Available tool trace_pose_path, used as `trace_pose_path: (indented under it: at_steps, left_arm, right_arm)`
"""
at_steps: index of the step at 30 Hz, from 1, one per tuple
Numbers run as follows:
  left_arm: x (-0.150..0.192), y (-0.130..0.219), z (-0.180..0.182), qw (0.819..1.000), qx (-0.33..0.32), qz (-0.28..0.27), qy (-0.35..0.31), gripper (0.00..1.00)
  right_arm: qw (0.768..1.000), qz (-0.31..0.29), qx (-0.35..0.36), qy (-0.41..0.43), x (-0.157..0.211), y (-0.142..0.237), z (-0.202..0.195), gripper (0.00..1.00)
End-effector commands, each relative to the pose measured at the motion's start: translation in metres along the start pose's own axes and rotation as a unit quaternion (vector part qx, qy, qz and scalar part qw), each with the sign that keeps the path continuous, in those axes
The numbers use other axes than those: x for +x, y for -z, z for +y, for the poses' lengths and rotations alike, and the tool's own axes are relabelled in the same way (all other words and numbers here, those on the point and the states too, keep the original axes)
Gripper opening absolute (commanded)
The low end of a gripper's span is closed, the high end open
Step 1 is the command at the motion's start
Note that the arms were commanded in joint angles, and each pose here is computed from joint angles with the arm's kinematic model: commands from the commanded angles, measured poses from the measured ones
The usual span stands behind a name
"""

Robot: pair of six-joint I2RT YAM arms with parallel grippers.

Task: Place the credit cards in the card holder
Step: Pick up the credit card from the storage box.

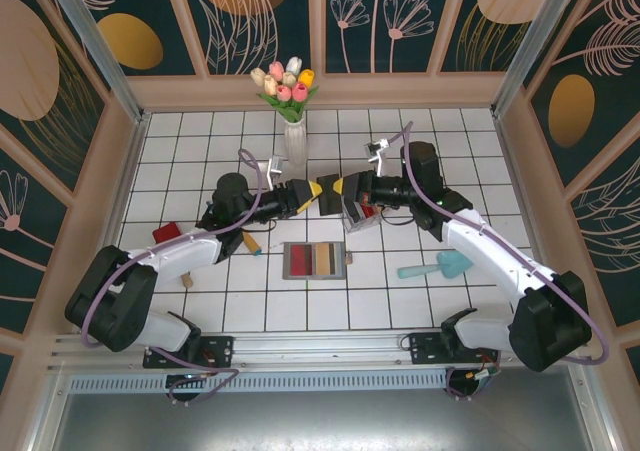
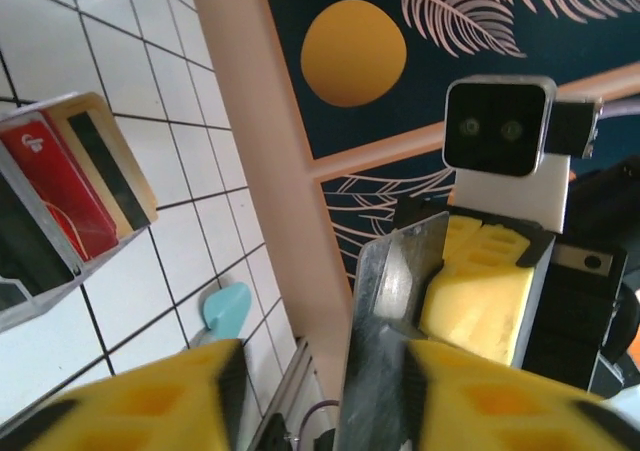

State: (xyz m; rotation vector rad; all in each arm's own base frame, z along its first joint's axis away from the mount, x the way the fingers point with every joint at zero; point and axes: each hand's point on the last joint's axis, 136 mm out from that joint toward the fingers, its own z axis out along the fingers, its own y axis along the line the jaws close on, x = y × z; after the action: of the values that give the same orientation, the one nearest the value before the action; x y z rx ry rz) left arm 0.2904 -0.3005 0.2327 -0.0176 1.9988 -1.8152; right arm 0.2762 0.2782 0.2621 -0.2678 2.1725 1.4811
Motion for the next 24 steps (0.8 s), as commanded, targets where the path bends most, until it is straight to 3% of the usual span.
trace_pose_path:
  at_steps: [1, 6, 8, 14, 17, 20, 22, 24]
  left_arm:
    - [0.003, 0.003, -0.018, 0.999, 0.036, 0.008, -0.024, 0.33]
    - [0.003, 0.004, -0.018, 0.999, 0.037, 0.007, -0.021, 0.09]
    - [0.003, 0.004, -0.017, 0.999, 0.037, 0.004, -0.018, 0.03]
    - [0.001, 0.005, -0.016, 0.999, 0.039, -0.005, -0.01, 0.01]
    - [0.001, 0.005, -0.015, 0.999, 0.039, -0.006, -0.006, 0.01]
    - [0.002, 0.005, -0.007, 1.0, 0.027, -0.01, 0.003, 0.09]
    - [0.004, 0.006, 0.001, 1.0, 0.012, -0.008, 0.006, 0.14]
    - [0.007, 0.008, 0.019, 0.999, -0.028, -0.006, 0.014, 0.41]
  right_arm:
    - [1.0, 0.006, -0.021, 0.0, 0.002, -0.003, 0.001, 0.07]
    - [1.0, 0.01, -0.015, -0.008, 0.006, -0.005, -0.005, 0.12]
    - [1.0, 0.014, -0.015, -0.01, 0.009, -0.004, -0.007, 0.16]
    - [0.999, 0.026, -0.04, -0.017, 0.022, -0.002, -0.003, 0.21]
    - [0.999, 0.024, -0.041, -0.021, 0.024, 0.001, -0.004, 0.17]
    - [0.999, 0.017, -0.04, -0.02, 0.025, 0.004, -0.003, 0.06]
    - [0.999, 0.003, -0.02, -0.026, 0.025, 0.007, -0.01, 0.03]
    - [0.999, 0.0, 0.014, -0.037, 0.031, 0.008, -0.023, 0.03]
